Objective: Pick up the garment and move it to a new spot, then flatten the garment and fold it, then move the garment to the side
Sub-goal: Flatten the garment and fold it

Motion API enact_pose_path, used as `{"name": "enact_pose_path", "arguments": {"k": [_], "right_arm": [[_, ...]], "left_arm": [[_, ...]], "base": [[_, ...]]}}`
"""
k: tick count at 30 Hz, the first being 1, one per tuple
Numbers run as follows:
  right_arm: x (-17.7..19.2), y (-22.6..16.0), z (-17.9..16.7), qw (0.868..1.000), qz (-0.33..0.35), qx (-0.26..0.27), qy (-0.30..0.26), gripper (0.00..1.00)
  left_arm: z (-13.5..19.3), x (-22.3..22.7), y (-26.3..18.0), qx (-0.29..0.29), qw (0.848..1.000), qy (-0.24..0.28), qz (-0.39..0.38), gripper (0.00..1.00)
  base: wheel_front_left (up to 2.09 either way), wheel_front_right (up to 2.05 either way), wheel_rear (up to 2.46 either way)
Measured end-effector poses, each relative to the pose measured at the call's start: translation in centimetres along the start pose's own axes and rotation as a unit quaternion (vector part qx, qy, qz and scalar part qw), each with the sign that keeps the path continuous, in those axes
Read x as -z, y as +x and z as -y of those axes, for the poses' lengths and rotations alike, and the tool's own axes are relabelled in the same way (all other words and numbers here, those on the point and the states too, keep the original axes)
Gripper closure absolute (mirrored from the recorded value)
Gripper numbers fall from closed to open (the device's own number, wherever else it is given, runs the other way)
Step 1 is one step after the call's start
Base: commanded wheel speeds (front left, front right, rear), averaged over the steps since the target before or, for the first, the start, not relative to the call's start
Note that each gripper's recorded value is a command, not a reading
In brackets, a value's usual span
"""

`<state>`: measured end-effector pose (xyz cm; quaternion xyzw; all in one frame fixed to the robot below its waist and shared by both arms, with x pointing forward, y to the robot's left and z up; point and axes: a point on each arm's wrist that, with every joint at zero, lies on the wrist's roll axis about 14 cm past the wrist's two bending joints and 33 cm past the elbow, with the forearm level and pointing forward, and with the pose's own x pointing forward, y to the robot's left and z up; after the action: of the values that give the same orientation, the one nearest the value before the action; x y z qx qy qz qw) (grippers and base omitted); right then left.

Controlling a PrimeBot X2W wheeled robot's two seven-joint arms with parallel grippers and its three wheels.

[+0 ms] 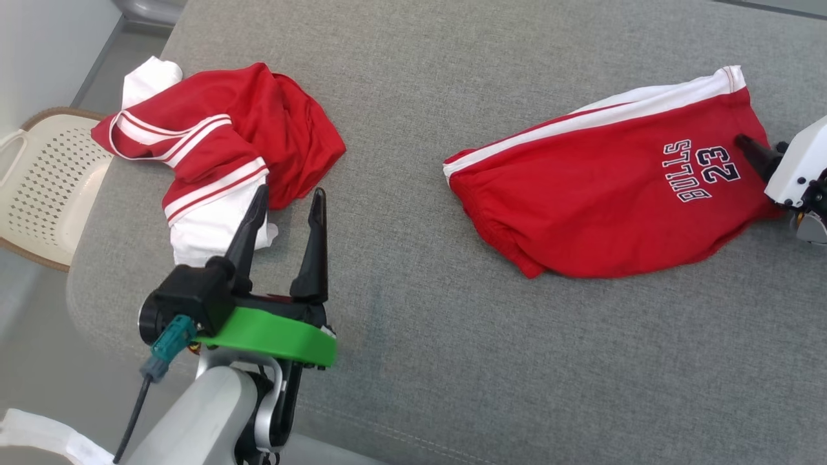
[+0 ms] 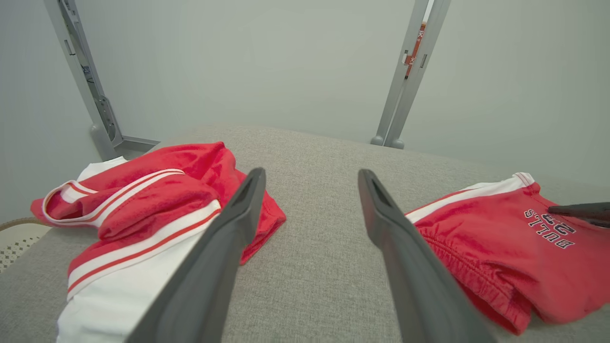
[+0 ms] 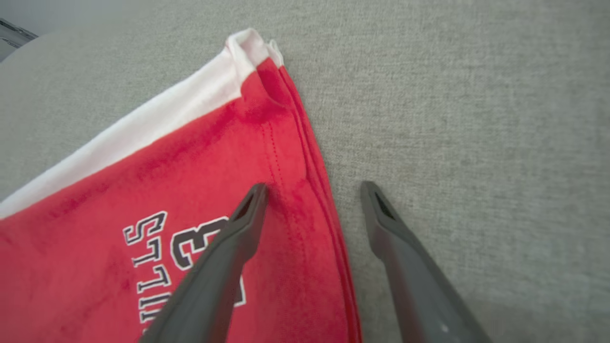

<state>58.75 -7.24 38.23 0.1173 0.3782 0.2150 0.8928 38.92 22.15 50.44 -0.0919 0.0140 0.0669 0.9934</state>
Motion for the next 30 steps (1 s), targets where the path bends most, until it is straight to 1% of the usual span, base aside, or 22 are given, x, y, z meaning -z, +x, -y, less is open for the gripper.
{"name": "enact_pose_path", "arguments": {"k": [3,4,5,6,10,13,18,25,30], "right_arm": [[0.2,-0.2,-0.5,1.0,-0.006,-0.008,0.012,0.0],[0.2,-0.3,-0.8,1.0,-0.003,-0.012,0.016,0.22],[0.2,-0.3,-1.1,1.0,0.0,-0.015,0.018,0.56],[0.2,-0.4,-1.4,1.0,0.006,-0.019,0.02,1.0],[-0.2,-0.9,-2.4,0.998,0.034,-0.032,0.031,1.0],[-0.9,-1.6,-2.4,0.997,0.059,-0.032,0.035,1.0],[-1.7,-3.4,-1.9,0.993,0.102,-0.029,0.059,1.0],[-0.9,-6.7,0.2,0.983,0.148,-0.01,0.109,1.0],[0.0,-10.0,3.7,0.974,0.183,0.031,0.132,1.0]], "left_arm": [[0.0,-0.2,-0.4,-0.006,1.0,-0.009,0.012,0.0],[-0.1,-0.4,-0.6,-0.008,1.0,-0.005,0.019,0.0],[-0.1,-0.6,-0.6,-0.01,1.0,-0.004,0.023,0.0],[-0.2,-0.7,-0.7,-0.012,1.0,-0.002,0.028,0.0],[0.0,-1.0,-0.9,-0.011,0.999,-0.004,0.041,0.0],[0.2,-1.0,-1.0,-0.004,0.999,0.001,0.045,0.0],[0.7,-0.5,-1.2,0.007,0.999,-0.002,0.043,0.0],[2.7,0.6,-1.3,0.044,0.998,-0.015,0.032,0.0],[4.6,0.9,-1.0,0.075,0.997,-0.016,0.031,0.0]], "base": [[0.0,0.0,0.0],[0.0,0.0,0.0],[0.0,0.0,0.0],[0.0,0.0,0.0],[0.0,0.0,0.0],[0.0,0.0,0.0],[0.0,0.0,0.0],[0.0,0.0,0.0],[0.0,0.0,0.0]]}}
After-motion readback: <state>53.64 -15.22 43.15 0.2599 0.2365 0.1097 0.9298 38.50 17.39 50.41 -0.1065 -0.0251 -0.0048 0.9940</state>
